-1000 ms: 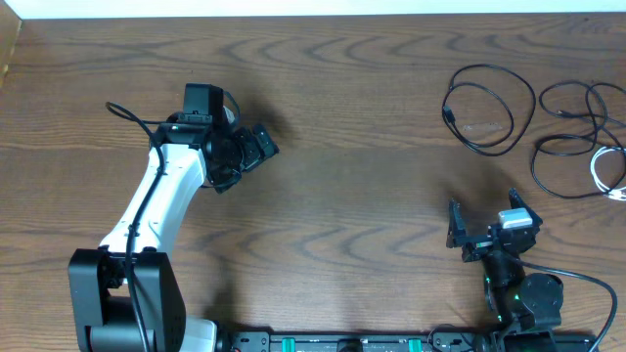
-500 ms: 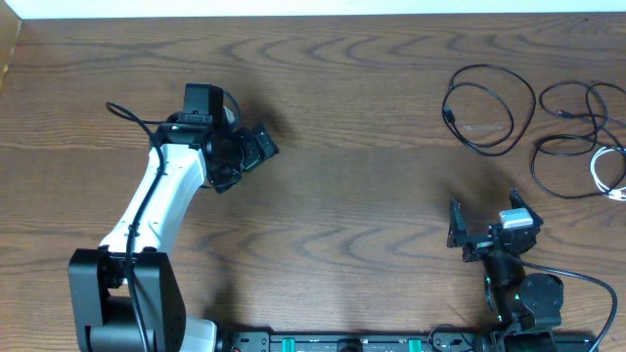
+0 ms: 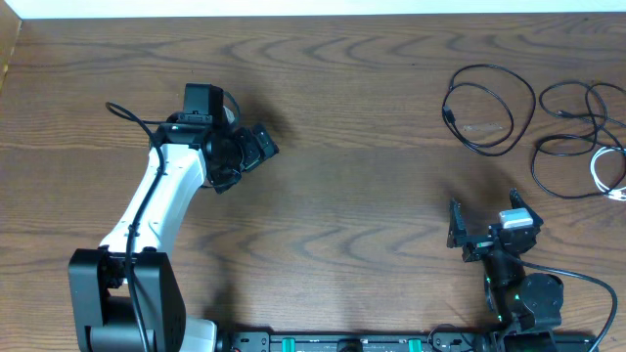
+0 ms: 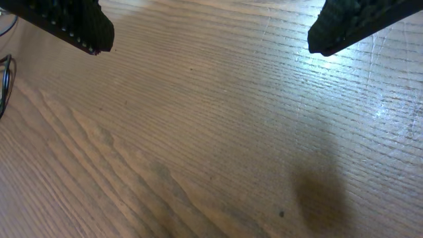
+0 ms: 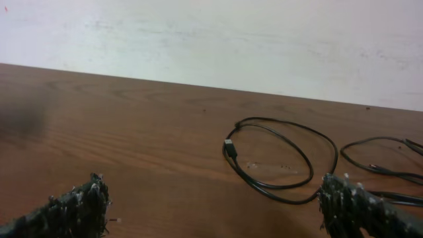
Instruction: Untangle cables
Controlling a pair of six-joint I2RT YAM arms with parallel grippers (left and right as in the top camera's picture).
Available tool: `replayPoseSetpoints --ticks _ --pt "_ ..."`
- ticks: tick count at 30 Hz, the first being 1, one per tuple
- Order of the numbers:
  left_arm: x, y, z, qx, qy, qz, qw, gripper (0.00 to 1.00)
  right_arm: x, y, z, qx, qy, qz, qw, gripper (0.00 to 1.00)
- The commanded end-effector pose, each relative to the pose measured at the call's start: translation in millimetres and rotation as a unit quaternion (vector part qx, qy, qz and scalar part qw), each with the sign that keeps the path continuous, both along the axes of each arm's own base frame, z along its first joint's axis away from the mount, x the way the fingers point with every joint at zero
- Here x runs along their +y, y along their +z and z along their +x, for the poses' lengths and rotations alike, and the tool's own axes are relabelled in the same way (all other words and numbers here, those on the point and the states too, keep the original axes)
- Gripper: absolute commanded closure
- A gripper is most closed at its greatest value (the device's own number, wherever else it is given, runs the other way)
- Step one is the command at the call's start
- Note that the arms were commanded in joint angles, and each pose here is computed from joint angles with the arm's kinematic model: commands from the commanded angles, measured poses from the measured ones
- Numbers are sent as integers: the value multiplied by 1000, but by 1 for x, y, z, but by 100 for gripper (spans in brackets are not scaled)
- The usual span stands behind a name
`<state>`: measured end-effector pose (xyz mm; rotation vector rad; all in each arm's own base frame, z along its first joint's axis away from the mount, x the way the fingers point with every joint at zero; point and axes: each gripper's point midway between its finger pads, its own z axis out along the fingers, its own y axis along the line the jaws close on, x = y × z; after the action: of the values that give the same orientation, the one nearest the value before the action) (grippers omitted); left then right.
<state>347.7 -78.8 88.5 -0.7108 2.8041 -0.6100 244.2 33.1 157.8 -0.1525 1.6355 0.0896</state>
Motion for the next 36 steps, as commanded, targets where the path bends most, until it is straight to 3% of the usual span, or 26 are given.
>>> replayPoseSetpoints --ticks 1,5,14,20,25,27,30,36 --pt "10 5 7 -15 4 28 999 0 -2 0 0 1 -5 4 1000 1" --pt "36 0 11 -20 29 102 994 0 -2 0 0 1 -5 4 1000 1" --pt "47 -17 11 -11 35 134 990 0 -2 0 0 1 -5 4 1000 1" --pt "48 0 33 -139 -13 157 978 1 -2 0 0 1 -5 4 1000 1" --pt "47 33 44 -298 -16 166 940 0 -2 0 0 1 -5 4 1000 1" --pt "48 41 36 -368 -29 181 911 0 -2 0 0 1 -5 4 1000 1" --pt "49 27 23 -384 -38 193 902 0 -2 0 0 1 -5 4 1000 1" --pt "53 -16 -6 -357 -41 197 912 0 -2 0 0 1 -5 4 1000 1"
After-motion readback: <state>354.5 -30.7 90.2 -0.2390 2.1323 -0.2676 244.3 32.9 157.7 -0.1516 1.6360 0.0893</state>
